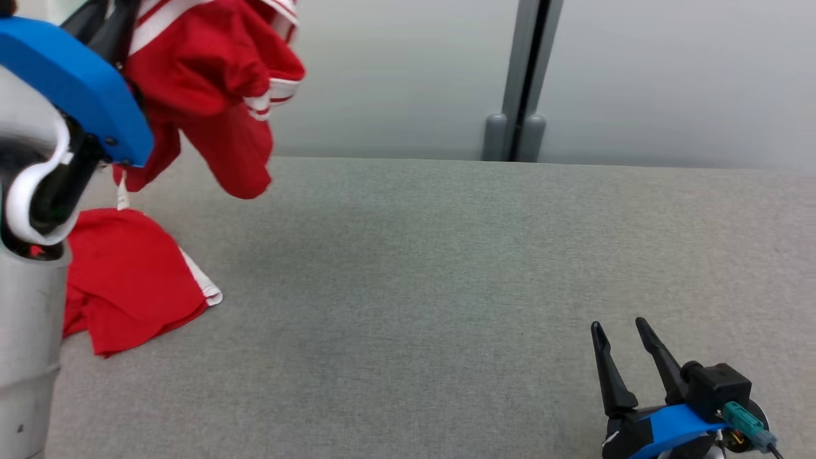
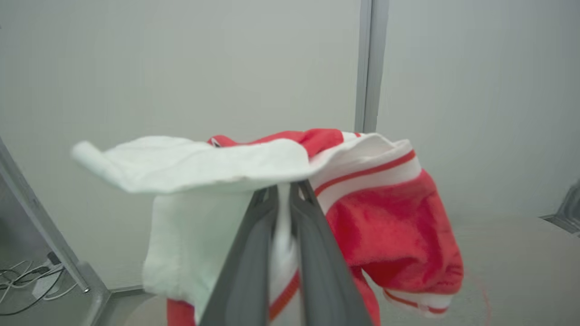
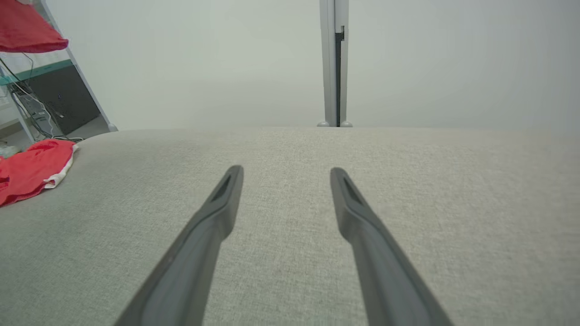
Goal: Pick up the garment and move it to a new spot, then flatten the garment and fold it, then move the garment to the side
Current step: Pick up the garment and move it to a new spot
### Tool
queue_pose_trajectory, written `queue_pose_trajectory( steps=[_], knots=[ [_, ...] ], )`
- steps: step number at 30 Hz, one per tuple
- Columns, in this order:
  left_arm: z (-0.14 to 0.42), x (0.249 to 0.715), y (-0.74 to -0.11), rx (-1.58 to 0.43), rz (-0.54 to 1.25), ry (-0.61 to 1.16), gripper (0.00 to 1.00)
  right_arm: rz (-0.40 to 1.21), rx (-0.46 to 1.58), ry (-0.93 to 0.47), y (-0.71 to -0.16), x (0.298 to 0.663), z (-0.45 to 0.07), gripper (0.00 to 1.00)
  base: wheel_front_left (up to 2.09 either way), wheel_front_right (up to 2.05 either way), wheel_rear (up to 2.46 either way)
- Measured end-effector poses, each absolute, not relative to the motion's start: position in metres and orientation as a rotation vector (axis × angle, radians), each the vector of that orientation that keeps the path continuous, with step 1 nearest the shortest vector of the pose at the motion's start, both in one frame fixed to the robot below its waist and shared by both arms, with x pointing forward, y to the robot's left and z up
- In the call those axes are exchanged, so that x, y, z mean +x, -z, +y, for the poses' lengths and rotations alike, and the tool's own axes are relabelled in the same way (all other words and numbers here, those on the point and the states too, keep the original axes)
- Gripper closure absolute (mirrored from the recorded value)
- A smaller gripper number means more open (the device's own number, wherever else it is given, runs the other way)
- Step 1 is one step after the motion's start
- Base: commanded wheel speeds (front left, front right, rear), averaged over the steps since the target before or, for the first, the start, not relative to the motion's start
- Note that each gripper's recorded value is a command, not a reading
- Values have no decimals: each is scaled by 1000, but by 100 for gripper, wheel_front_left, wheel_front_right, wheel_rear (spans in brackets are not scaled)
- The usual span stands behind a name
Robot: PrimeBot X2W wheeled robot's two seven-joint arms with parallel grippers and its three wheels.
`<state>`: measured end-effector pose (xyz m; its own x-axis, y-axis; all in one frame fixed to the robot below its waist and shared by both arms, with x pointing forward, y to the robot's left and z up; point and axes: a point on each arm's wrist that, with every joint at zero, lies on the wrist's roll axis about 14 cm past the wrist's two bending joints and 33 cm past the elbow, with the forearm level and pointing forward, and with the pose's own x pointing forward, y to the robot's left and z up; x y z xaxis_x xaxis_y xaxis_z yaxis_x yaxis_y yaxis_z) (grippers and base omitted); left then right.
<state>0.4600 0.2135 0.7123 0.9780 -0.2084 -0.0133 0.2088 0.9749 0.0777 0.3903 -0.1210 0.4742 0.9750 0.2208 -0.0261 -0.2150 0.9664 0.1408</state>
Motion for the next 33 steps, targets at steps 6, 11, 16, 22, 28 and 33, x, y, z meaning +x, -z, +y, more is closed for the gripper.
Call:
queue_pose_trajectory(
  steps=[6, 11, 16, 22, 28, 33],
  knots=[
    [110, 461, -724, 56, -38, 493, 100, 43, 141, -116, -471, 374, -156, 0, 0, 0, 0],
    [35, 462, -679, 45, 68, 690, 100, 52, 140, -14, -466, 360, -190, 0, 0, 0, 0],
    [-17, 463, -626, -11, 182, 808, 100, 52, 139, 71, -465, 350, -217, 0, 0, 0, 0],
    [-50, 454, -539, -50, 362, 851, 100, 55, 144, 137, -463, 341, -236, 0, 0, 0, 0],
    [-60, 439, -474, -20, 465, 833, 0, 63, 156, 163, -460, 338, -243, 0, 0, 0, 0],
    [-53, 436, -466, -14, 433, 792, 0, 60, 153, 148, -460, 343, -239, 0, 0, 0, 0]
  ],
)
